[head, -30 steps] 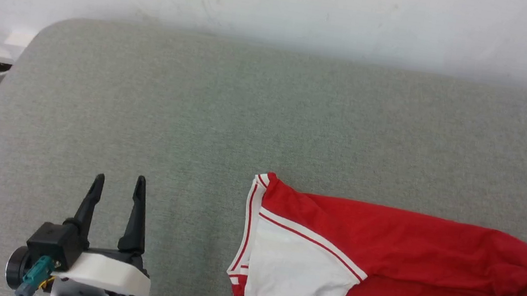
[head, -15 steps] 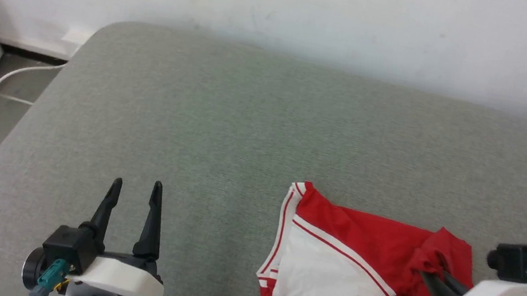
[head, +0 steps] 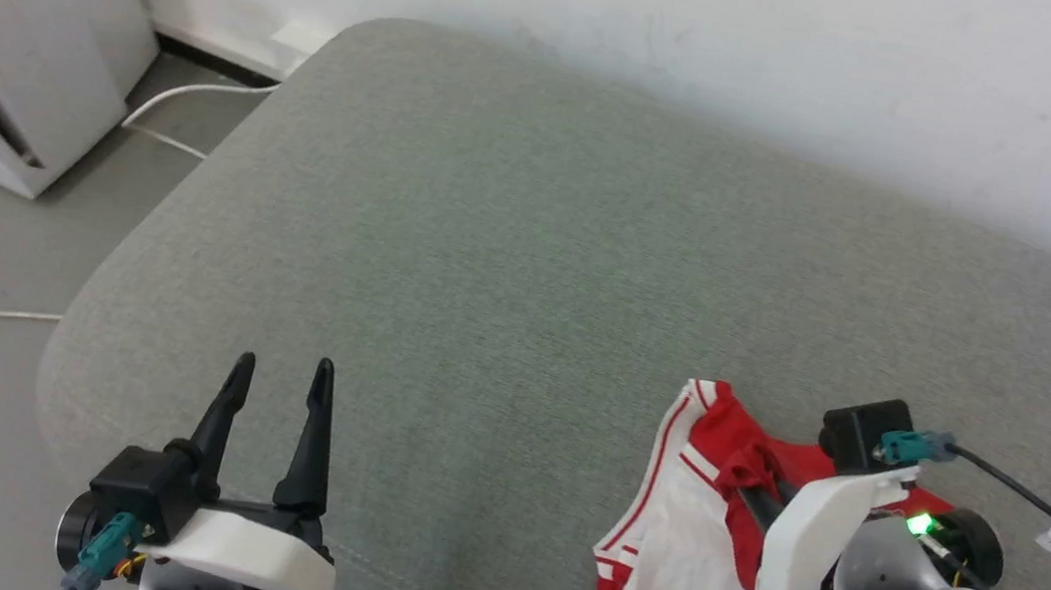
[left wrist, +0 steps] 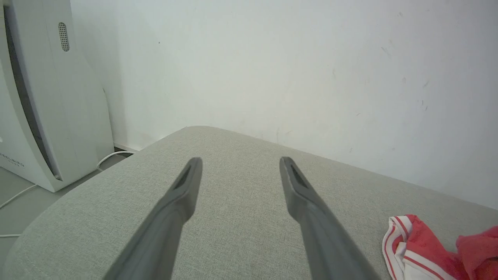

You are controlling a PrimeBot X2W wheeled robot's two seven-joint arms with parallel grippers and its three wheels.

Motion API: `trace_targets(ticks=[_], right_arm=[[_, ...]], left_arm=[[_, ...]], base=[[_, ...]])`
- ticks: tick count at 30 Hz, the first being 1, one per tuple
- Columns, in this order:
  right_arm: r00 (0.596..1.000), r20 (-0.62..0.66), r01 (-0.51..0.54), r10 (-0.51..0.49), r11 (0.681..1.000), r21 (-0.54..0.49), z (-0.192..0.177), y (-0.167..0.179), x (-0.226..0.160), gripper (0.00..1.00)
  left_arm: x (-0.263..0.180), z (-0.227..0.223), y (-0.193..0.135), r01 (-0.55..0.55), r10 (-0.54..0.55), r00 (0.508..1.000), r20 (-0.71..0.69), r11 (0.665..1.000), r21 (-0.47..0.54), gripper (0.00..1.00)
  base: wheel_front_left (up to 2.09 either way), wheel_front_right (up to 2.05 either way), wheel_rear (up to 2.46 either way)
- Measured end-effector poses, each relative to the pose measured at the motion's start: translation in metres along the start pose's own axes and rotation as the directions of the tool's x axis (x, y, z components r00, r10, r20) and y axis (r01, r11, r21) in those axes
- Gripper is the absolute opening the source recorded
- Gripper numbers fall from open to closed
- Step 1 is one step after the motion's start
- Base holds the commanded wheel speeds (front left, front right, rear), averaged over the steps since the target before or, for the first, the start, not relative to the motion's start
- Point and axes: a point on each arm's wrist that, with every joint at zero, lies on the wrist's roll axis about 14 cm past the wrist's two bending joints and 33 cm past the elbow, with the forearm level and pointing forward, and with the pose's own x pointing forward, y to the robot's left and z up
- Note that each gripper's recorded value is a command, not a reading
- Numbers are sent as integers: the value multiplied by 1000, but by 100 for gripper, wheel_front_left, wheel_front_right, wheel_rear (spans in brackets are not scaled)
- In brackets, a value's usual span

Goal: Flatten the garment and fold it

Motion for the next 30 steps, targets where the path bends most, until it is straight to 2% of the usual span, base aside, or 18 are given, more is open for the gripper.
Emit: trace_targets(ticks=[5,6,7,14,20,22,25,28,30], right_arm=[[994,-108,-30,27,999,-21,-32,9,25,0],[993,-118,-31,27,999,-38,-36,9,29,45],[992,-123,-37,30,998,-54,-37,10,33,100],[979,-133,-166,153,982,-87,-37,53,49,100],[978,-112,-193,176,968,-160,-31,61,46,100],[983,-90,-176,157,949,-260,-25,52,40,100],[990,-33,-142,138,950,-280,-10,42,36,100],[986,136,-52,99,949,-312,35,19,22,100],[969,239,25,59,941,-336,62,-1,9,100]], left_arm=[[-6,2,14,-50,50,999,2,998,-24,100],[-7,2,15,-54,54,999,0,998,-22,100],[-8,1,16,-58,58,998,-2,998,-20,100],[-8,-2,19,-69,69,998,-15,997,-15,100],[-7,0,18,-63,63,998,-5,998,-22,100],[-5,2,15,-46,46,999,4,999,-16,100],[-3,3,12,-35,35,999,11,999,-16,100],[2,6,5,-8,8,1000,24,1000,-19,100],[6,8,-2,13,-12,999,31,1000,-24,100]], base=[[0,0,0],[0,0,0],[0,0,0],[0,0,0],[0,0,0],[0,0,0],[0,0,0],[0,0,0],[0,0,0]])
